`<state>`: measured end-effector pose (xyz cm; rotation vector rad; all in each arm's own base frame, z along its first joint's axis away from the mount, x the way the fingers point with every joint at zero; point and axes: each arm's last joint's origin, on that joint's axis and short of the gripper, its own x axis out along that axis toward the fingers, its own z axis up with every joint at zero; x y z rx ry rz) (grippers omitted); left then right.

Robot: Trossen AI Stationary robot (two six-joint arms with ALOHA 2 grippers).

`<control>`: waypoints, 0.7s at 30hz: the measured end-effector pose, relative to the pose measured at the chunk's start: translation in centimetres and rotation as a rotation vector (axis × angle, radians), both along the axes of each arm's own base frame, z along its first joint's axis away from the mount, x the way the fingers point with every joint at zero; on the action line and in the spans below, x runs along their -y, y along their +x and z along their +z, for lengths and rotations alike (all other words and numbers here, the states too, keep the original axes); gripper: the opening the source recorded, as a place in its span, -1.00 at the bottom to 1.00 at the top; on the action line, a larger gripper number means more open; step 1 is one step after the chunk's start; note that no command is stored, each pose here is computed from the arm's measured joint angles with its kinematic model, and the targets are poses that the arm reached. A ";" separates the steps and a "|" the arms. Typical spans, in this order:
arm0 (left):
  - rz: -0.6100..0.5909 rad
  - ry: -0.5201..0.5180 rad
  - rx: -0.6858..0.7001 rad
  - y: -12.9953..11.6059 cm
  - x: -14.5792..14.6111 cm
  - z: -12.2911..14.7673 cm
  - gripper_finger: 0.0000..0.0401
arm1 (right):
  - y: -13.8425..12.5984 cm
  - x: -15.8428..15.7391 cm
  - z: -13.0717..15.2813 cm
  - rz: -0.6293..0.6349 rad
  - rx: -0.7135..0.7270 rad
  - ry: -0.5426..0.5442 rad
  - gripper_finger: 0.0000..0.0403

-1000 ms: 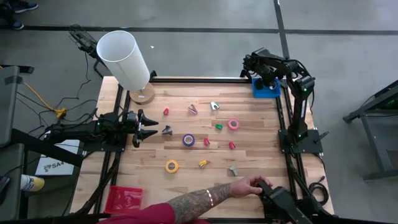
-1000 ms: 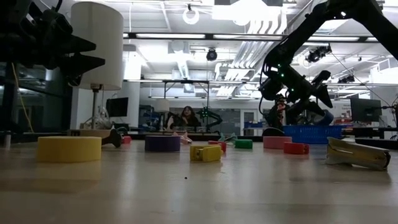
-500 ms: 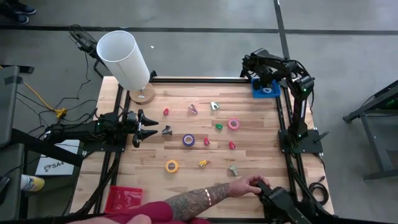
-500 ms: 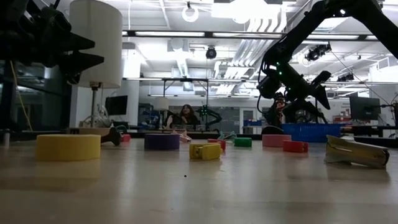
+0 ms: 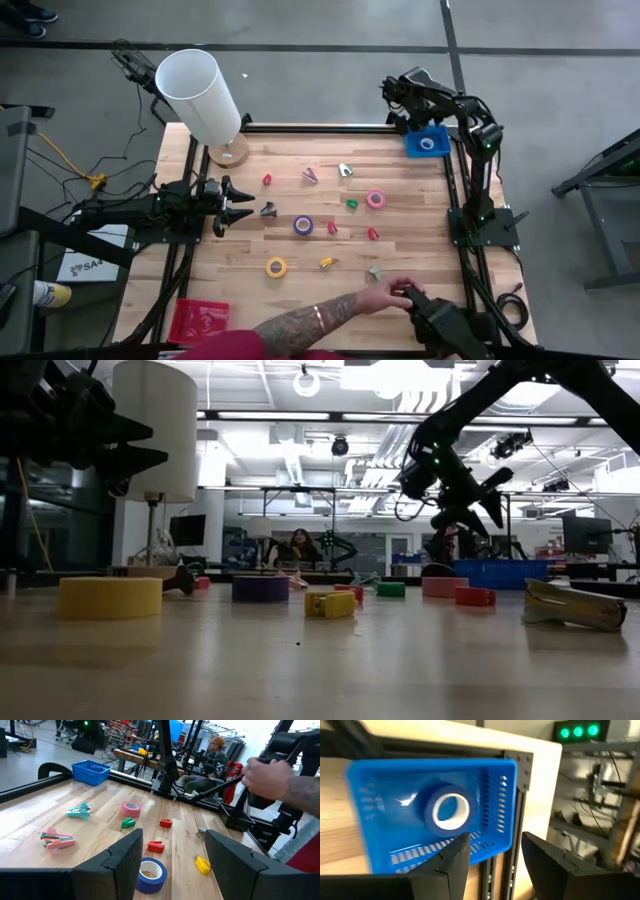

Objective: Pick and place Stapler, Stapler remover, tape
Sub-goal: Put the pink tape into the blue bin

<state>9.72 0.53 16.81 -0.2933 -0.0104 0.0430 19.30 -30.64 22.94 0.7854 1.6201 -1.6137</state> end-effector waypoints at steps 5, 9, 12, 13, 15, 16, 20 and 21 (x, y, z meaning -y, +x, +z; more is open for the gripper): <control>-0.001 0.000 0.000 0.0 0.0 0.0 0.06 | 1.4 0.0 1.5 0.096 0.054 -0.004 -0.16; 0.000 0.000 0.000 0.0 0.0 0.0 0.06 | 2.6 -0.3 2.0 0.181 0.096 0.013 -0.16; 0.000 0.000 0.001 0.0 0.0 0.0 0.06 | 3.1 -0.5 2.0 0.217 0.139 0.028 -0.16; 0.000 0.000 0.000 0.0 0.0 0.0 0.06 | 3.4 -0.7 2.1 0.234 0.153 0.026 -0.16; -0.001 0.000 0.000 0.0 0.0 0.0 0.06 | 3.6 -1.1 2.3 0.265 0.179 0.020 -0.16; 0.000 0.000 0.001 0.0 0.0 0.0 0.06 | 3.7 -1.4 2.4 0.279 0.189 0.014 -0.16; 0.000 0.000 0.000 0.0 0.0 0.0 0.06 | 3.5 -2.9 2.8 0.321 0.203 -0.001 -0.16; -0.001 0.000 0.000 0.0 0.0 0.0 0.06 | 3.3 -3.4 2.8 0.330 0.202 -0.006 -0.16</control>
